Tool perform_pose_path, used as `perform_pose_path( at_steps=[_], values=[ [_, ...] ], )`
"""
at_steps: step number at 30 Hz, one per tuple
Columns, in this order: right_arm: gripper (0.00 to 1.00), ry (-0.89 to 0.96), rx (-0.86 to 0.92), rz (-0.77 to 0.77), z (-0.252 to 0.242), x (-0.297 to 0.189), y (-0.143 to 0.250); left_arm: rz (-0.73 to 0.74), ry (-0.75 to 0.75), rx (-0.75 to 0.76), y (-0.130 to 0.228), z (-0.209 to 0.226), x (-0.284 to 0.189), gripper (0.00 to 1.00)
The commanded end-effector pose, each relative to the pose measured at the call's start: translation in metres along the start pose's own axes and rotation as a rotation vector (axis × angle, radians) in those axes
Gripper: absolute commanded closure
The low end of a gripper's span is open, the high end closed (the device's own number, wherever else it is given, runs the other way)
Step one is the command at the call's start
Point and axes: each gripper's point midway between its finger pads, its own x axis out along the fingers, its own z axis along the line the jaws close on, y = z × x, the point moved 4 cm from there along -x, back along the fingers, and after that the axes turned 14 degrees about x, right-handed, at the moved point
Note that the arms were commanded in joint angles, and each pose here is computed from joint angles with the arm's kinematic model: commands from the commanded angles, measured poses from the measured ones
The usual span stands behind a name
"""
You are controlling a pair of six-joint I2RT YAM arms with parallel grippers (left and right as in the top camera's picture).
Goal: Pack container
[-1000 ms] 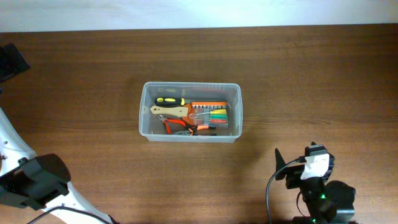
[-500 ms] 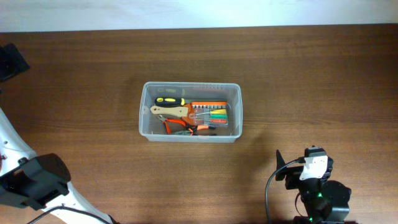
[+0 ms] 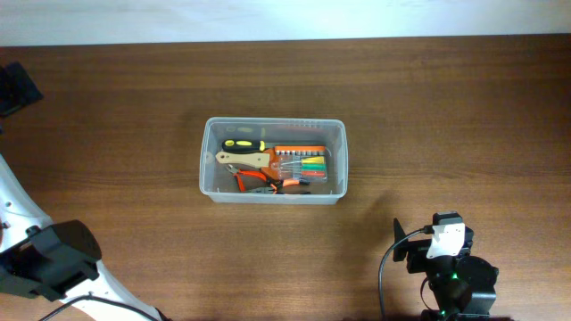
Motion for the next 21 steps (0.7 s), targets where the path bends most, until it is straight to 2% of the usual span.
perform_pose_path(
  at_steps=[1,11,16,21],
  values=[
    [0.01,0.001,0.011,-0.007,-0.001,0.000,0.000,0.001,0.002,-0.013,0.001,0.001,0.000,0.01],
    [0.01,0.001,0.011,-0.007,-0.001,0.000,0.000,-0.018,0.004,-0.003,-0.001,-0.004,-0.009,0.01],
    [0.02,0.001,0.011,-0.007,-0.001,0.000,0.000,-0.112,0.038,0.071,0.005,-0.041,-0.066,0.01],
    [0.01,0.001,0.011,-0.007,-0.001,0.000,0.000,-0.205,0.141,0.228,0.053,-0.108,-0.131,0.01]
  ],
)
